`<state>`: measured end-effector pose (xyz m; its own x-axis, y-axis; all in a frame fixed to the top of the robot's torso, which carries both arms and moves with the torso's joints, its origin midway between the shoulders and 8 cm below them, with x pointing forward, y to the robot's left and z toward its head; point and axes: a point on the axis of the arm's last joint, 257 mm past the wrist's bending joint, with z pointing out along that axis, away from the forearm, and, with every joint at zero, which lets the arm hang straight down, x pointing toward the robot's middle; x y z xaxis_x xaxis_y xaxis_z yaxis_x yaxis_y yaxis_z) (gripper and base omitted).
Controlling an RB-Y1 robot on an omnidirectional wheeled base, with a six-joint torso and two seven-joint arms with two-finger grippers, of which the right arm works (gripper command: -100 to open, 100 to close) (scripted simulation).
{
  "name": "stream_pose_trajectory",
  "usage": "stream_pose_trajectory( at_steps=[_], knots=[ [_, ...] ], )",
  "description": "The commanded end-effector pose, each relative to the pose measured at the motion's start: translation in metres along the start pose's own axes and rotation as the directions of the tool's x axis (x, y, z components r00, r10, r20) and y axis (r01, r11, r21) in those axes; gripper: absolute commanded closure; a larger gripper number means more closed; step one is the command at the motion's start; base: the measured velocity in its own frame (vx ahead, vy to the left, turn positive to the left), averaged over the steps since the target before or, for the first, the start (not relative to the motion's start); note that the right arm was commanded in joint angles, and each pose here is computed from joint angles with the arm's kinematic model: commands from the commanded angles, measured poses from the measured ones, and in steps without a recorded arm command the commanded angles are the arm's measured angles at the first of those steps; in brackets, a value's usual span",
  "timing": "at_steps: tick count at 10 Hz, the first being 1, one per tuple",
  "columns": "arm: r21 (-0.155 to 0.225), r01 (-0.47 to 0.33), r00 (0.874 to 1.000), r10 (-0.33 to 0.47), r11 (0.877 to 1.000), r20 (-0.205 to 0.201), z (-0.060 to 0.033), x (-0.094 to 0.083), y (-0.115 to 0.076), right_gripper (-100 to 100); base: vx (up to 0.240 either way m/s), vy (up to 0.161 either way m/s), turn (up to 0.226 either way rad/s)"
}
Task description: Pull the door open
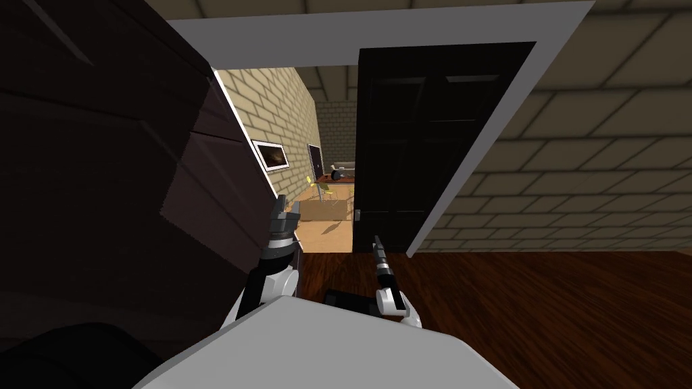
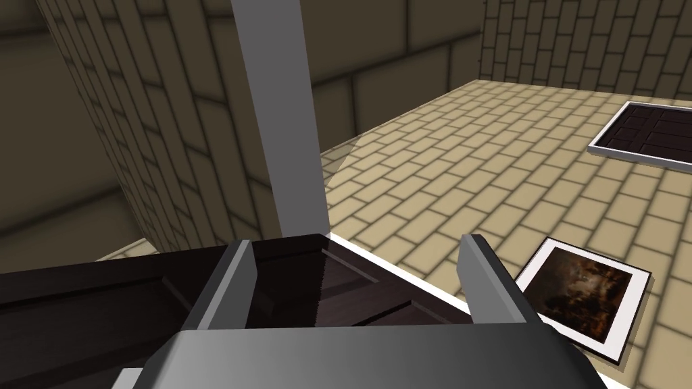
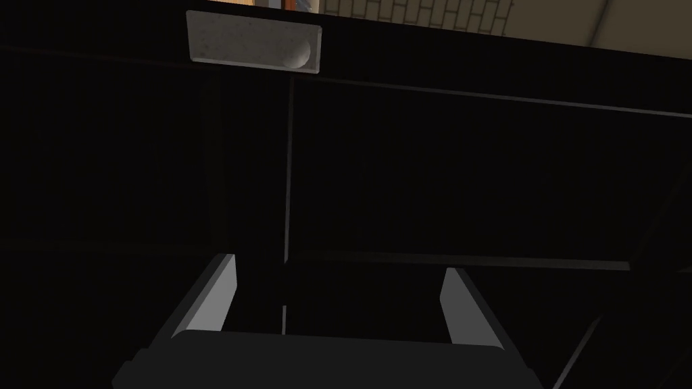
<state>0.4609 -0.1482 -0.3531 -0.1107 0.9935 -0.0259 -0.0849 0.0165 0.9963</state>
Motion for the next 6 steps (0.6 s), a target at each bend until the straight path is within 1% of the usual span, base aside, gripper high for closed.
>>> stream_pose_trajectory(
  at_steps=[1, 2, 3, 6],
  knots=[
    [0.017, -0.003, 1.0, 0.004, 1.0, -0.011, -0.0015, 0.01, -0.008, -100, 0.131, 0.012, -0.02],
    [0.017, -0.003, 1.0, 0.004, 1.0, -0.011, -0.0015, 0.01, -0.008, -100, 0.106, 0.012, -0.012],
    [0.029, -0.006, 1.0, 0.007, 1.0, -0.019, -0.002, 0.016, -0.014, -100, 0.115, 0.021, -0.028],
    [0.054, -0.013, 0.999, 0.015, 0.998, -0.036, -0.0036, 0.032, -0.025, -100, 0.162, 0.045, -0.037]
  ],
)
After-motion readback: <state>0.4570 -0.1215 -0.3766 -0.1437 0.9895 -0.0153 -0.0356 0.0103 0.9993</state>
